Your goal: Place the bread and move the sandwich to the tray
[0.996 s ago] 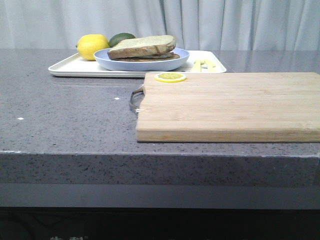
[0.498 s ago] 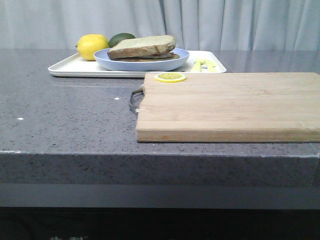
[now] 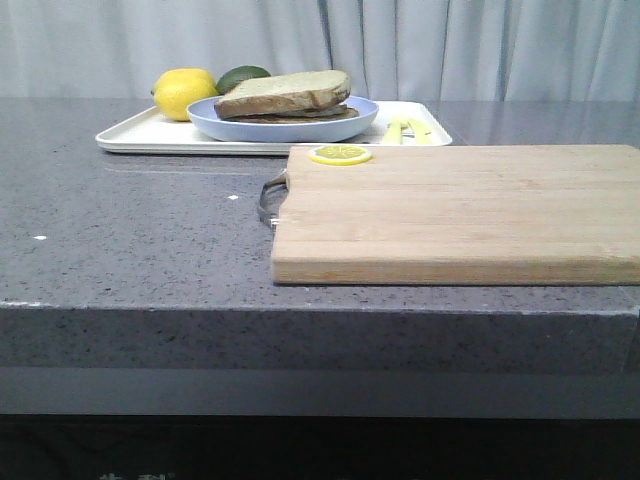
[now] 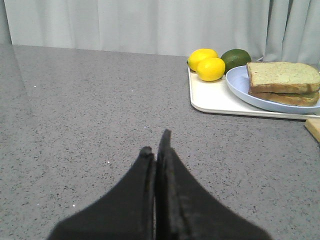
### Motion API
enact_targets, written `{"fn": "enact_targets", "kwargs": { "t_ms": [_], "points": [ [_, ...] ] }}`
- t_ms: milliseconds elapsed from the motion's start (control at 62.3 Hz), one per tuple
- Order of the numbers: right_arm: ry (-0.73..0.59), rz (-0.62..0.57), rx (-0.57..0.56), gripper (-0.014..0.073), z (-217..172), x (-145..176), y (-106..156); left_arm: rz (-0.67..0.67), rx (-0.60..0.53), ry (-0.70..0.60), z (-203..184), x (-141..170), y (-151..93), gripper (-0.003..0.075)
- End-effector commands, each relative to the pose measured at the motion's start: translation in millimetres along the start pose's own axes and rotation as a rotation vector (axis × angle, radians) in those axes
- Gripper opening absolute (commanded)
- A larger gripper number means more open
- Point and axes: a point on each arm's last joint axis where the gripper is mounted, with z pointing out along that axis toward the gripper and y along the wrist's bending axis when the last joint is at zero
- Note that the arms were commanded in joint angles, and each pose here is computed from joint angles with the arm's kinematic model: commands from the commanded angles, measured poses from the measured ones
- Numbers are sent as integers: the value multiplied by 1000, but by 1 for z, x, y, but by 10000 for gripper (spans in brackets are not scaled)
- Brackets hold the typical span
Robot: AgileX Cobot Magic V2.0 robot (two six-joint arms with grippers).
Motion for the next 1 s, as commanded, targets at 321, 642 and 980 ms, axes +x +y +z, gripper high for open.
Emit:
{"fn": "enact_targets", "kwargs": {
  "t_ms": [321, 642, 980],
  "points": [
    [-92, 3, 12, -60, -3, -15, -1, -25, -1, -132, -3, -11, 0, -19],
    [-89, 3, 11, -60, -3, -14, -1, -17, 96, -137, 8, 50, -2, -19],
    [-87, 3, 11, -60, -3, -14, -1, -65, 25, -123, 29, 97, 2, -19]
  ]
}}
